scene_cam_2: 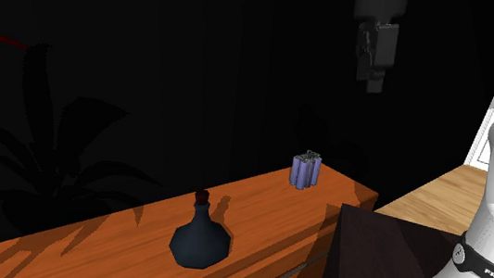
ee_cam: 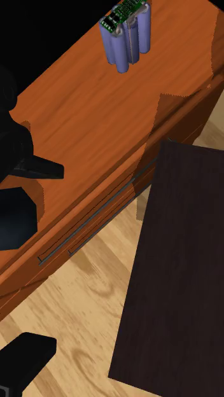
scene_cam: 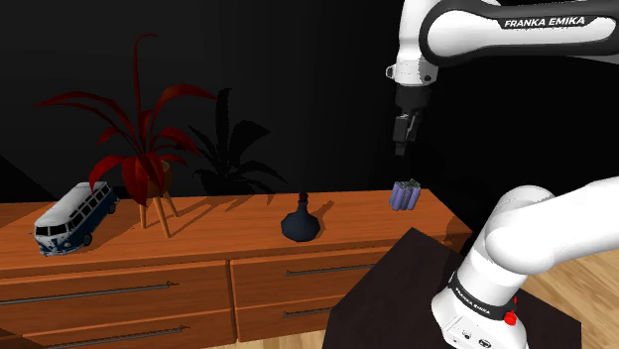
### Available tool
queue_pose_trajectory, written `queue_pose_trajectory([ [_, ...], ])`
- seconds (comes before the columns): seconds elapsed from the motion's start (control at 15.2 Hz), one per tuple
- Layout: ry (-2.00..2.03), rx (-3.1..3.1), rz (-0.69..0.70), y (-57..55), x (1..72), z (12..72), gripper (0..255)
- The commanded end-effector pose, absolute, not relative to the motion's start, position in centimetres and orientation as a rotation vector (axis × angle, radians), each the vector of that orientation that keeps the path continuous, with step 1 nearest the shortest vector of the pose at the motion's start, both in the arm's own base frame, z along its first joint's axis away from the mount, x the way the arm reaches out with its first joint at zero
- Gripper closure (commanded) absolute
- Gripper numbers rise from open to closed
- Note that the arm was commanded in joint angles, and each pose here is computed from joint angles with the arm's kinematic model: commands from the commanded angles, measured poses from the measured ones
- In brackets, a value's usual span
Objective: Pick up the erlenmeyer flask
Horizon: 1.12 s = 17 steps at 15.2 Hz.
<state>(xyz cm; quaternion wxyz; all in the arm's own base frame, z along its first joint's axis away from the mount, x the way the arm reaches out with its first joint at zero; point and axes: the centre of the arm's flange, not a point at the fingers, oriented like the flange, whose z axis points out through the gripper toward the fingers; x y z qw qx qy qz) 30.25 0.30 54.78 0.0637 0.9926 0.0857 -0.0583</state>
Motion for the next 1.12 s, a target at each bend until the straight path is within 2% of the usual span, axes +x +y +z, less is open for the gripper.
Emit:
queue_pose_trajectory([
  [0.0,0.259,2.998,-0.176,0.3,30.3,54.8,0],
  [1.06,0.295,3.012,-0.118,0.8,44.6,40.0,0],
])
